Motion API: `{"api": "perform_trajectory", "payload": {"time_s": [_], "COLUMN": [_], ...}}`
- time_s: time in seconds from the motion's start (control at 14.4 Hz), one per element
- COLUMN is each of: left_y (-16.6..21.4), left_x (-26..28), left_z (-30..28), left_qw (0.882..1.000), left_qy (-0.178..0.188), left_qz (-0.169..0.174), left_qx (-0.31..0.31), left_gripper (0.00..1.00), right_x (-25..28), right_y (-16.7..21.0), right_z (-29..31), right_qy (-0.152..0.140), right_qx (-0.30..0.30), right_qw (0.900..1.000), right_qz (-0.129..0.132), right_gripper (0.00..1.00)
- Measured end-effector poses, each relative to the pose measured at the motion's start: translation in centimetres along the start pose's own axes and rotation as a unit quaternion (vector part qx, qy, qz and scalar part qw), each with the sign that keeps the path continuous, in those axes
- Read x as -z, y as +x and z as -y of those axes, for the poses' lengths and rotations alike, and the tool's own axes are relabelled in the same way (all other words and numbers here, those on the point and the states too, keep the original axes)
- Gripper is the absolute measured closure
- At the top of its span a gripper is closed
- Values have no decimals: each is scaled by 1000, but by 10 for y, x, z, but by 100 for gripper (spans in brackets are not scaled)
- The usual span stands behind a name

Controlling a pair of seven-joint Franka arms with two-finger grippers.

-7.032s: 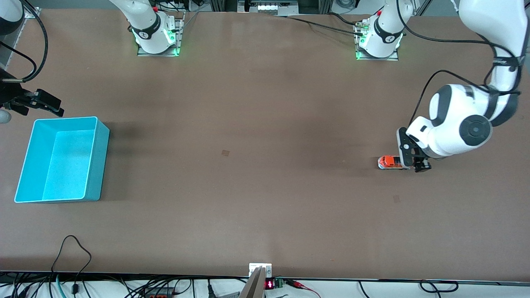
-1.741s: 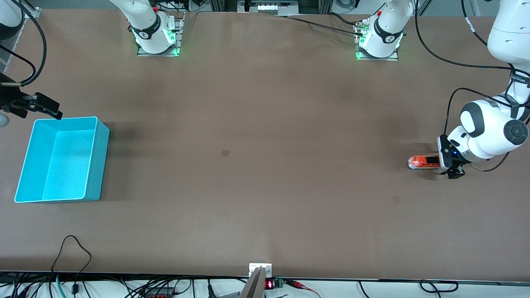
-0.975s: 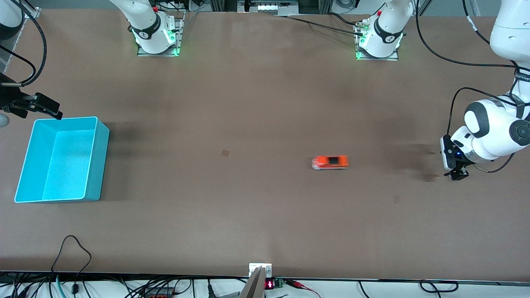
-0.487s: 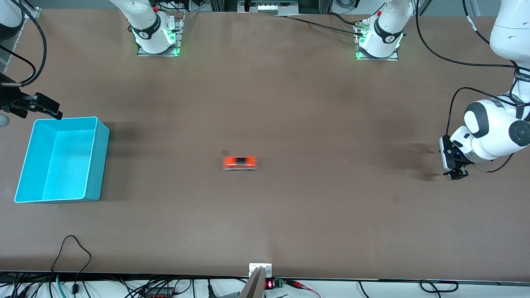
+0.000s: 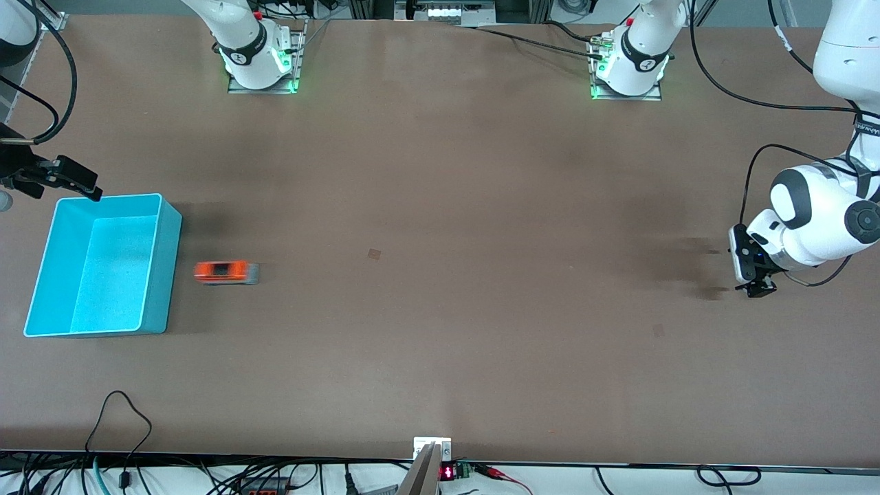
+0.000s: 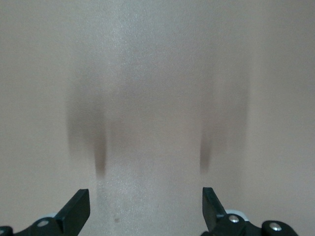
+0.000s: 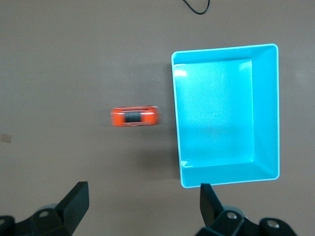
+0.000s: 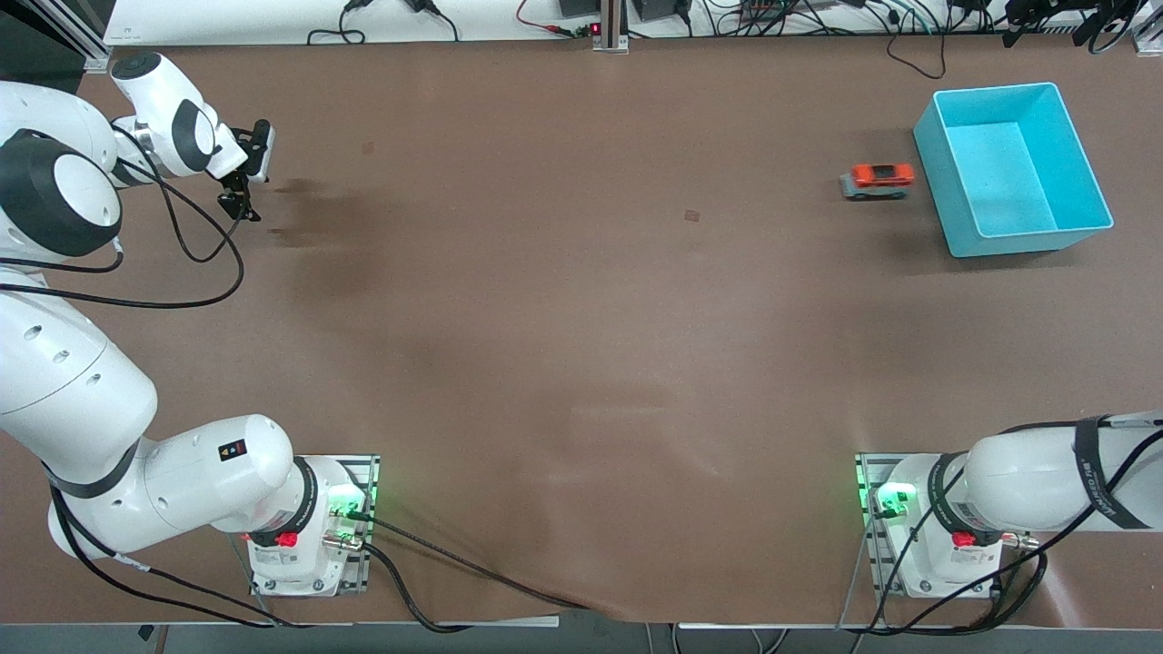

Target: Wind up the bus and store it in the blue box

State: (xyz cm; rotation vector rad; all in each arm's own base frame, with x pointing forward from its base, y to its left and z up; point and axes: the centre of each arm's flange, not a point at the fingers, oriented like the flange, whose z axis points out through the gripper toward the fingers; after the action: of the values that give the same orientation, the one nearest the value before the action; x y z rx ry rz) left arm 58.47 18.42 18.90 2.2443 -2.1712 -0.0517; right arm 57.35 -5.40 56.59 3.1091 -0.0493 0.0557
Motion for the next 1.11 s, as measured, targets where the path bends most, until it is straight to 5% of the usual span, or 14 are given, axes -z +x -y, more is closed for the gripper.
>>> {"api": "perform_trajectory", "payload": {"time_s": [0.63, 1.11], "left_y": [2, 33], "left_x": [8, 139], "left_z": [-3, -16], "left_qw": [999, 977], "left_qy": [-19, -88], "left_qz": [-2, 15], "left_qx": [30, 192], "left_gripper": [0, 0], "right_x": [-2, -29], "right_y": [1, 12], "right_z": [-4, -5], "right_qy": [6, 5], "right_qx": [-7, -8], "right_qw": [1000, 1000], "right_qz": [1, 16], "right_gripper": [0, 0]}}
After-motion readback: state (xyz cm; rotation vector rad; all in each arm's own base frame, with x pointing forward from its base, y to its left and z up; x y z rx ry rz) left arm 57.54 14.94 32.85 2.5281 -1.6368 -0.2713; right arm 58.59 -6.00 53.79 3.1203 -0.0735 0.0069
